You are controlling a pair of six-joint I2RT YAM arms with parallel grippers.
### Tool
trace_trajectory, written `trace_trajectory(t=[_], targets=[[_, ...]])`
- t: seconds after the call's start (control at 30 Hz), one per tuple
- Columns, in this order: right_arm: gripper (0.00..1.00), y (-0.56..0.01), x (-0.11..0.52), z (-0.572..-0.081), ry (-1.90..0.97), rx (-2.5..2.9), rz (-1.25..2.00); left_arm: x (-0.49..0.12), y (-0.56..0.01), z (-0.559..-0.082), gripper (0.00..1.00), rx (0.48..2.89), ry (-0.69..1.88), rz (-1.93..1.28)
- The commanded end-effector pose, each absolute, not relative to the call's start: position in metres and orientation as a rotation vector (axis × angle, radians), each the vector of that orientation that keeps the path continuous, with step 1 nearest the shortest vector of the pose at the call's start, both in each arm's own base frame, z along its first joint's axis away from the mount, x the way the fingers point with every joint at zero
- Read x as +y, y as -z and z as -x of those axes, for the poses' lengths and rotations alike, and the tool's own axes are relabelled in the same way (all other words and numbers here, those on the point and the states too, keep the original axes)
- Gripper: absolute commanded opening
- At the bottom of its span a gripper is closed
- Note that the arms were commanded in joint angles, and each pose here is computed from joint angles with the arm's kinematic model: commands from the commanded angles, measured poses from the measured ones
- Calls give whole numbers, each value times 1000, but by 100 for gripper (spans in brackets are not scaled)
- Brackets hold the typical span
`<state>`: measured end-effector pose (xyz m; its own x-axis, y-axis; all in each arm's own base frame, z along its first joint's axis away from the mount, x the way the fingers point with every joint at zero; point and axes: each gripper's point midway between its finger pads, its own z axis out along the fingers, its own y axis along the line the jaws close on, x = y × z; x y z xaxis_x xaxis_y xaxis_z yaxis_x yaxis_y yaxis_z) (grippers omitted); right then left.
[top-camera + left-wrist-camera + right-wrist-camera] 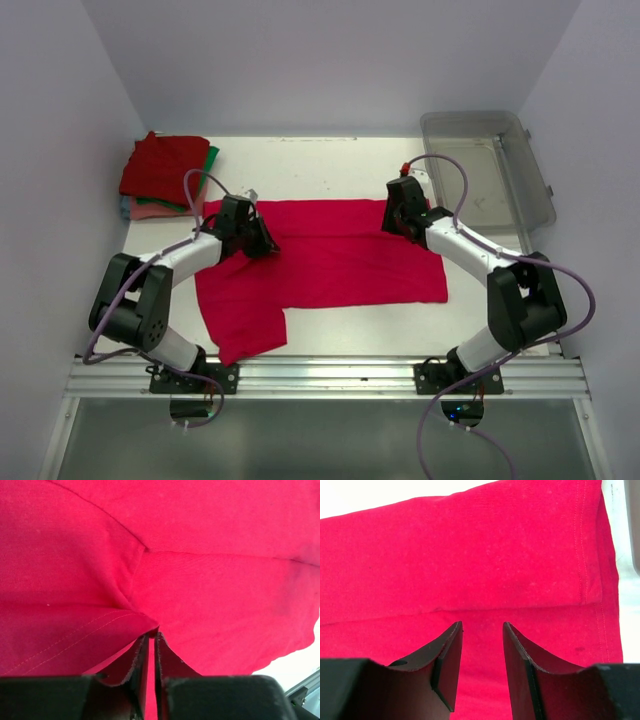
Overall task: Fold and stack the t-shirts
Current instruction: Fold the tshirt
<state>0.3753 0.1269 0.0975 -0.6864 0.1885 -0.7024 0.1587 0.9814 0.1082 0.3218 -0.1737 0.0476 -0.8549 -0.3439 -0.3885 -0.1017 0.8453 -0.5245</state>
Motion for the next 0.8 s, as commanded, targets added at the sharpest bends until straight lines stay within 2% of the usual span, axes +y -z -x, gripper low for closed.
trace_trajectory(t=[0.0,0.1,0.13,0.2,0.23,0.33,0.37,0.5,0.57,0.7,0.73,0.77], targets=[[42,-106,125,-387,-34,2292,-248,-180,-70,-321,15,2484,746,317],[42,-106,125,-387,-33,2293,-248,-177,-76,-316,38,2479,739,321],[42,-107,126,-388,-35,2292,-246,-176,-82,-315,51,2465,742,320],[43,-108,126,-388,-34,2292,-244,-175,-88,-312,64,2445,739,324],[43,-109,126,-388,-37,2291,-249,-171,-96,-312,78,2409,729,324],[43,-110,126,-388,-37,2287,-250,-157,-108,-316,94,2340,651,339],[43,-111,125,-388,-37,2283,-254,-154,-110,-318,96,2322,628,325],[42,-113,127,-388,-44,2281,-249,-135,-115,-341,97,2258,471,335],[42,-112,127,-387,-48,2282,-249,-131,-110,-353,92,2243,425,328],[41,-115,127,-386,-57,2279,-248,-128,-93,-374,72,2236,355,321],[40,-114,126,-384,-52,2282,-244,-129,-88,-375,63,2248,357,313],[40,-115,126,-384,-52,2279,-242,-134,-91,-383,58,2220,382,305]])
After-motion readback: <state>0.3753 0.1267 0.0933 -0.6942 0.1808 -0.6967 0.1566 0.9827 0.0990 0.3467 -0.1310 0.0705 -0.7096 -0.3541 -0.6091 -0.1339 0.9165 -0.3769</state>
